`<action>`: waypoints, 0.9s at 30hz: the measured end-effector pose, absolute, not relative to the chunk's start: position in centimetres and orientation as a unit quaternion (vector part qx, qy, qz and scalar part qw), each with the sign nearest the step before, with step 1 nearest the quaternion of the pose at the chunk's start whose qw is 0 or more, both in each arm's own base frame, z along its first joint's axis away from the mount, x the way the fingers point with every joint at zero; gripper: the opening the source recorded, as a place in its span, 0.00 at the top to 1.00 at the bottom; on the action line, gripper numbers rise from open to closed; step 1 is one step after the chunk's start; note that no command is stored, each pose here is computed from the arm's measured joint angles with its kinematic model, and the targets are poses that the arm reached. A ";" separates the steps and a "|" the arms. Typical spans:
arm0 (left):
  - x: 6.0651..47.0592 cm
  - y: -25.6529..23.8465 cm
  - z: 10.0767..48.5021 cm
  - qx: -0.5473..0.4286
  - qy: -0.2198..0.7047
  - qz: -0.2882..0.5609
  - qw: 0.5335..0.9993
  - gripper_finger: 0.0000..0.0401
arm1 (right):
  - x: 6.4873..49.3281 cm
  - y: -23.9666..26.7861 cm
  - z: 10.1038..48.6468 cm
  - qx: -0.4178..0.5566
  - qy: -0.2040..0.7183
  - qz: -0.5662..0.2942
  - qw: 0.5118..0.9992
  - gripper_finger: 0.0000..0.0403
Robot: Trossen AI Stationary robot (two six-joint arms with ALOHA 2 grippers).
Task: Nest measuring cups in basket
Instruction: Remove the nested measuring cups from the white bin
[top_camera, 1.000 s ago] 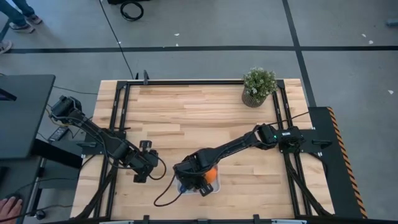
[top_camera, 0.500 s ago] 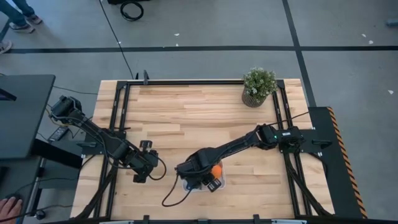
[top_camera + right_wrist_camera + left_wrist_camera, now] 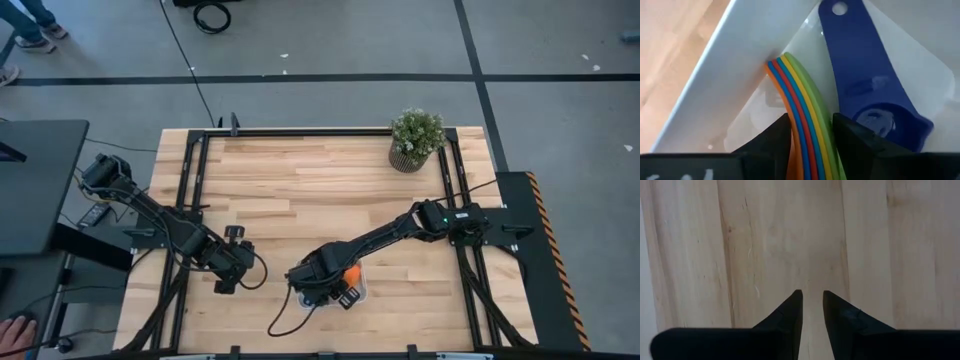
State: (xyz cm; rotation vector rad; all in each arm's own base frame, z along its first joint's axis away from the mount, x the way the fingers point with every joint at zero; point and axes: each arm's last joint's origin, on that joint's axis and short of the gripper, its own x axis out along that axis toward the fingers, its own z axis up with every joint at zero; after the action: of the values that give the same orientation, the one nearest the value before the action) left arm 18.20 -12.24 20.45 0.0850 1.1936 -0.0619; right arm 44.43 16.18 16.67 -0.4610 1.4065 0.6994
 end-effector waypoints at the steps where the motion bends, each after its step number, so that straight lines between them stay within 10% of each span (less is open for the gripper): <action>1: 18.2 -12.2 20.4 0.040 0.562 -0.029 0.826 0.79 | 44.4 16.3 16.5 -0.217 0.626 0.312 0.681 0.63; 27: 18.2 -12.3 20.4 0.036 0.565 -0.034 0.824 0.79 | 44.5 16.1 14.9 -0.257 0.618 0.290 0.684 0.80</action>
State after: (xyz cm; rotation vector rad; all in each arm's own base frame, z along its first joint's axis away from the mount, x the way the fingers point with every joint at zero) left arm 18.18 -12.27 20.44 0.0765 1.2016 -0.0726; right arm 44.51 16.14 14.94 -0.5770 1.3850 0.6509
